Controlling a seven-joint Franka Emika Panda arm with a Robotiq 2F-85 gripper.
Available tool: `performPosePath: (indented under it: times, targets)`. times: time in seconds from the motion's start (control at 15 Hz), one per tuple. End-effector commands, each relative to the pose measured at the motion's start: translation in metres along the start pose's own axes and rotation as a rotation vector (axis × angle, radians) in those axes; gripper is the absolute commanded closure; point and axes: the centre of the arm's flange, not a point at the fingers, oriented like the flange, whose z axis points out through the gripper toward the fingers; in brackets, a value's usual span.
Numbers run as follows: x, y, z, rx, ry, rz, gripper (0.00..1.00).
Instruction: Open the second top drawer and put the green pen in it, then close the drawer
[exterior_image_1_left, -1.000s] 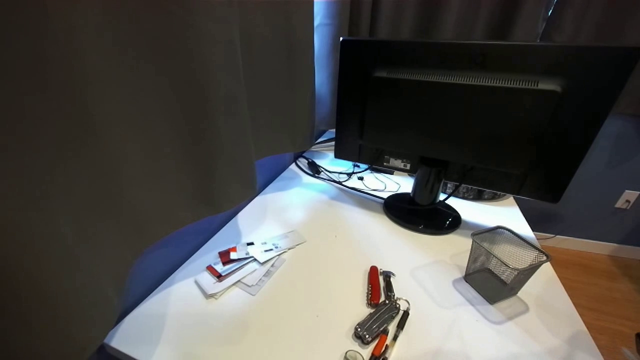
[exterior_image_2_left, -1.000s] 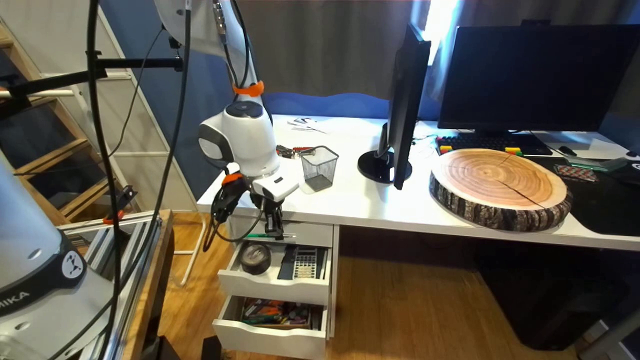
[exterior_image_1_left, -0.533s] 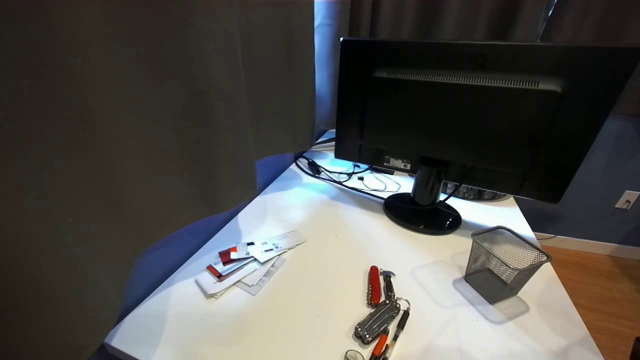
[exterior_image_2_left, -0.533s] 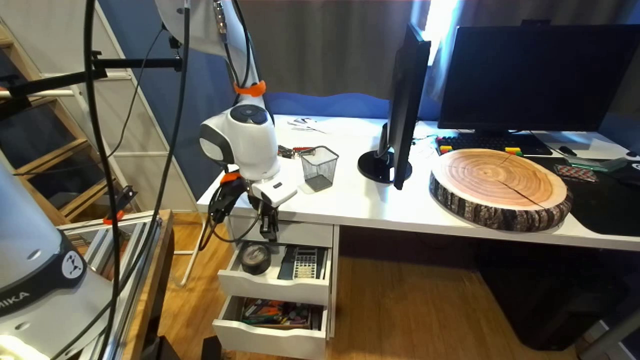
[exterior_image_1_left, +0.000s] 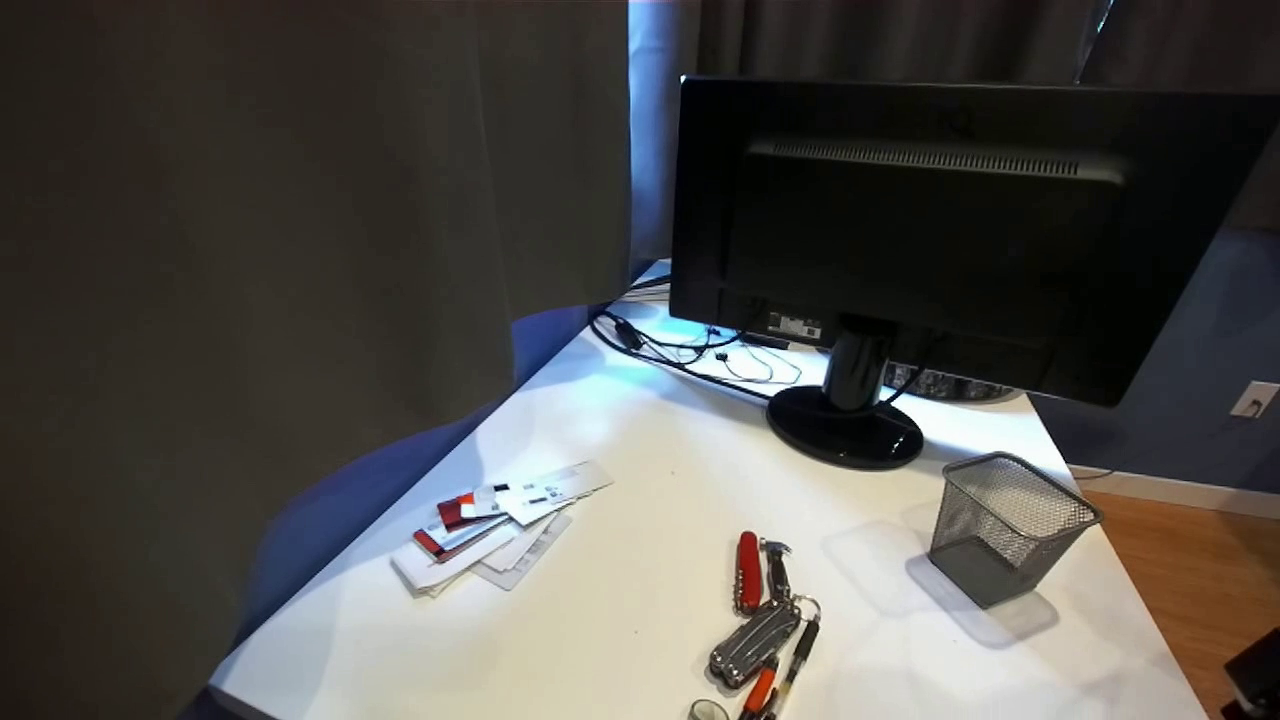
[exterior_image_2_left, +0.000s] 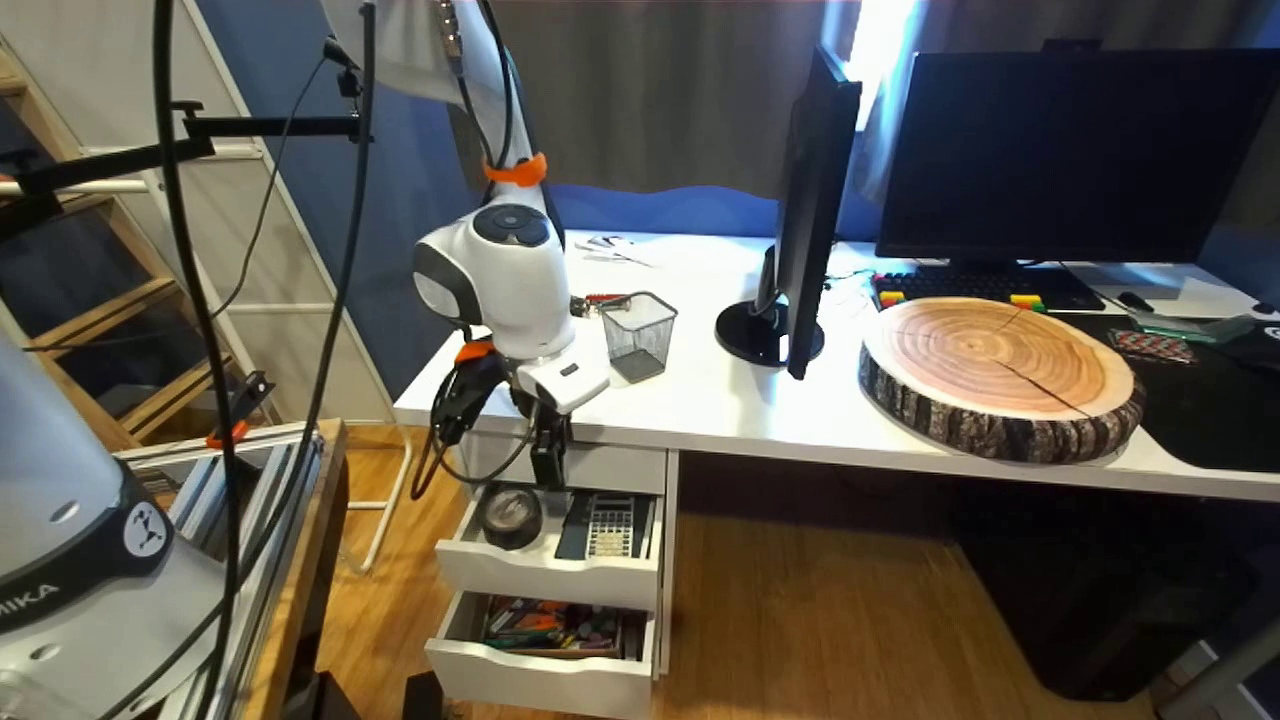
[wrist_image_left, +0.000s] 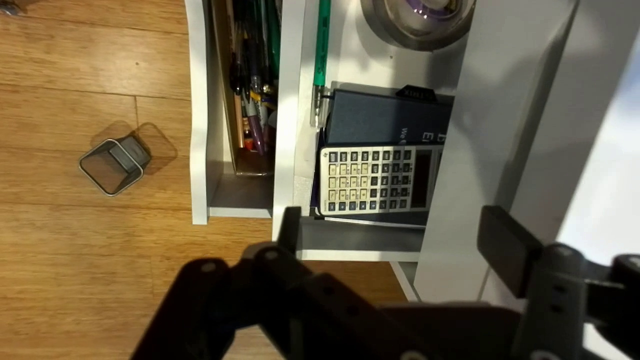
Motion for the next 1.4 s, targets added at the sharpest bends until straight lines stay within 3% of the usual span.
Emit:
performPosePath:
  times: [0.0,0.33,0.4,0.47,0.93,1.07,1.33]
  targets:
    - [0.013,0.022,0.010,0.093,-0.028,0.002,0.00]
    - [0.034,0.047,0.022,0.214,-0.090,-0.034,0.00]
    - [0.037,0.053,0.022,0.221,-0.100,-0.064,0.00]
    - [0.045,0.035,0.009,0.187,-0.084,-0.033,0.00]
    - [0.047,0.045,0.014,0.208,-0.098,-0.060,0.00]
    - [0.058,0.060,0.031,0.241,-0.126,-0.036,0.00]
    - [0.070,0.098,0.058,0.390,-0.219,0.017,0.00]
